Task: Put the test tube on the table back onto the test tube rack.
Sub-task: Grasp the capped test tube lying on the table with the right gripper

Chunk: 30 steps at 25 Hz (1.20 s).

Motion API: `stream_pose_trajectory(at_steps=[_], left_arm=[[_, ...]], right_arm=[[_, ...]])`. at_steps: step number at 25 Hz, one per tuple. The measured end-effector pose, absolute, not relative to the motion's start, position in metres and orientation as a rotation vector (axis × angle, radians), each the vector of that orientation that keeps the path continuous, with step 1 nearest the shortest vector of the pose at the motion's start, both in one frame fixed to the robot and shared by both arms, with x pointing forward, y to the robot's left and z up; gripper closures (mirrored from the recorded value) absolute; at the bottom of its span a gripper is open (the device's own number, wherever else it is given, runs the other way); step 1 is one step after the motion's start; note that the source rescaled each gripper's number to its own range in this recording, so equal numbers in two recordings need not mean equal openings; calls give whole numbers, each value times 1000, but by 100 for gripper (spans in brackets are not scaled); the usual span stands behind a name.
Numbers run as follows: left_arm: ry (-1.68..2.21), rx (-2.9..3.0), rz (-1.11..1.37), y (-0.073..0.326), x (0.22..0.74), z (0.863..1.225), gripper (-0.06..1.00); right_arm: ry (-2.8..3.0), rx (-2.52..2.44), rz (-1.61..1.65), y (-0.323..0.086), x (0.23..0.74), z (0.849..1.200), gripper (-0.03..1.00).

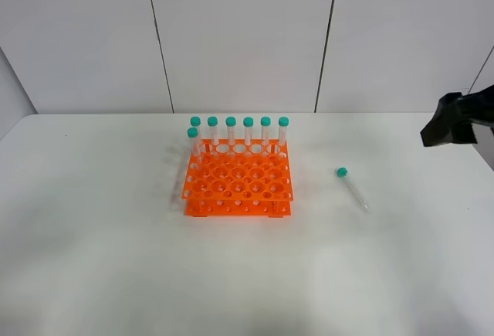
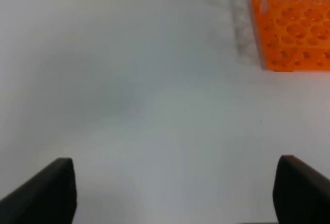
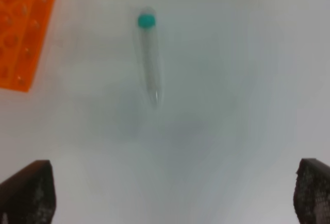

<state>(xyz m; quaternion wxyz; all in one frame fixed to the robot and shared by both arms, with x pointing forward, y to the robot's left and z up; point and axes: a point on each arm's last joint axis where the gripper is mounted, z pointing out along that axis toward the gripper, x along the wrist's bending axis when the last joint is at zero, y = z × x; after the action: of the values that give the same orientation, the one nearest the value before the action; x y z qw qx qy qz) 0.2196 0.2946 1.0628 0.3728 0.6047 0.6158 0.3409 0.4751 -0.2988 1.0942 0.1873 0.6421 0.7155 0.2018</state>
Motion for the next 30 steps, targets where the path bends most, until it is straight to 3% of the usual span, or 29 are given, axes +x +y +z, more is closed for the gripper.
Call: stream_pose_trajectory(at_steps=[7, 16, 21, 30], left_arm=[[1578, 1549, 874, 295, 220, 1063, 2], [1578, 1549, 874, 295, 220, 1063, 2], [1578, 1549, 874, 295, 220, 1063, 2], [1578, 1549, 874, 295, 220, 1063, 2]], right_arm=[[2047, 1847, 536, -297, 526, 1045, -3], [2304, 1692, 347, -243, 563, 960, -3], [2307, 1734, 239, -241, 572, 923, -3], [2273, 1724, 276, -238, 588, 912, -1]])
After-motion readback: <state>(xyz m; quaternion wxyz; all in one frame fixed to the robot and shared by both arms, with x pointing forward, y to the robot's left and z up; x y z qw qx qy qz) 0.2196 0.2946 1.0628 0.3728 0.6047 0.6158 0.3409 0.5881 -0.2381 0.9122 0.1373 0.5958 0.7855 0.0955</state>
